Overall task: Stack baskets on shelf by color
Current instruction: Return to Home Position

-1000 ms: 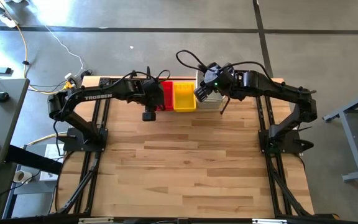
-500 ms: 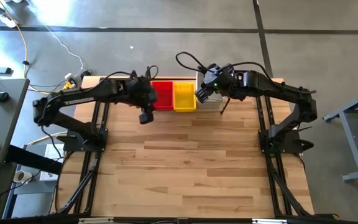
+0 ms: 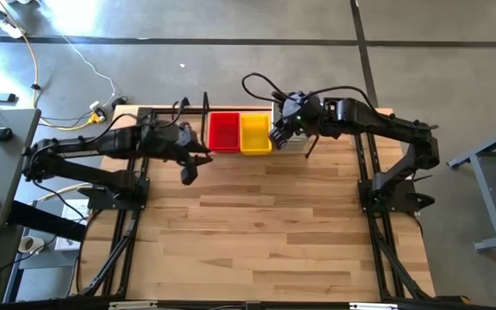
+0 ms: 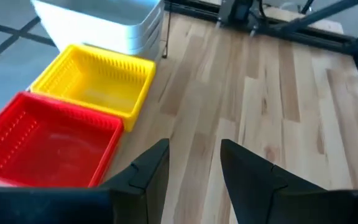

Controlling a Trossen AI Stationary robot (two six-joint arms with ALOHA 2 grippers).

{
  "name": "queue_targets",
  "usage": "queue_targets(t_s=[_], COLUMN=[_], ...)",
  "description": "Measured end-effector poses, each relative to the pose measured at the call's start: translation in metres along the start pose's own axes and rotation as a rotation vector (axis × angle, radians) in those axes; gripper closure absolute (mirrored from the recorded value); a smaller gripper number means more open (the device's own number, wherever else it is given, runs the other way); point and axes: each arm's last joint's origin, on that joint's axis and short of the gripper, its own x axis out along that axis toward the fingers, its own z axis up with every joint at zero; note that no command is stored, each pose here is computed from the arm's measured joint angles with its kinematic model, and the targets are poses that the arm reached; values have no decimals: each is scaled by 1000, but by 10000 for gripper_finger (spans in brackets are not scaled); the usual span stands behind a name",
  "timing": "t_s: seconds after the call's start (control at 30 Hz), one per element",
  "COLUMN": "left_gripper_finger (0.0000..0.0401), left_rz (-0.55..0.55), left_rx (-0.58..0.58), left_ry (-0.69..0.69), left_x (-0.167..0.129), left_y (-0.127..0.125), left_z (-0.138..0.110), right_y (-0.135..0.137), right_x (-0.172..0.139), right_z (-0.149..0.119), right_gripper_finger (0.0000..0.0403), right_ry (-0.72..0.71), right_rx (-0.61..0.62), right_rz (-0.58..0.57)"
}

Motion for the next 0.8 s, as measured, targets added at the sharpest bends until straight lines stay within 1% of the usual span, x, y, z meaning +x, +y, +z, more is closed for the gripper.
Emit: queue_targets(t_s=[0.1,0.27,0.37,0.43,0.57,0.7,0.8], left_gripper_finger=[268,268,268,268,268,268,268], left_rz=[-11,-61,-96,-122,-175,-206,-230], left_rx=[-10,-51,-95,-96,-123,-132,-147], left_ry=[-51,-159,-199,-229,-299,-357,-383], left_x=[-4,-11,-14,-17,-21,-24,-26], left_y=[-1,-3,-4,-5,-5,-4,-2], left_z=[-15,-42,-59,-70,-89,-108,-121], right_y=[3,10,12,13,14,17,20], right_x=[-1,-4,-4,-4,-4,-5,-6], right_z=[0,0,2,4,8,9,9], right_gripper_finger=[259,259,259,259,259,259,259], right_ry=[1,-21,-46,-62,-94,-81,-65], right_rx=[35,3,9,20,115,194,217], right_rz=[38,59,75,89,115,187,235])
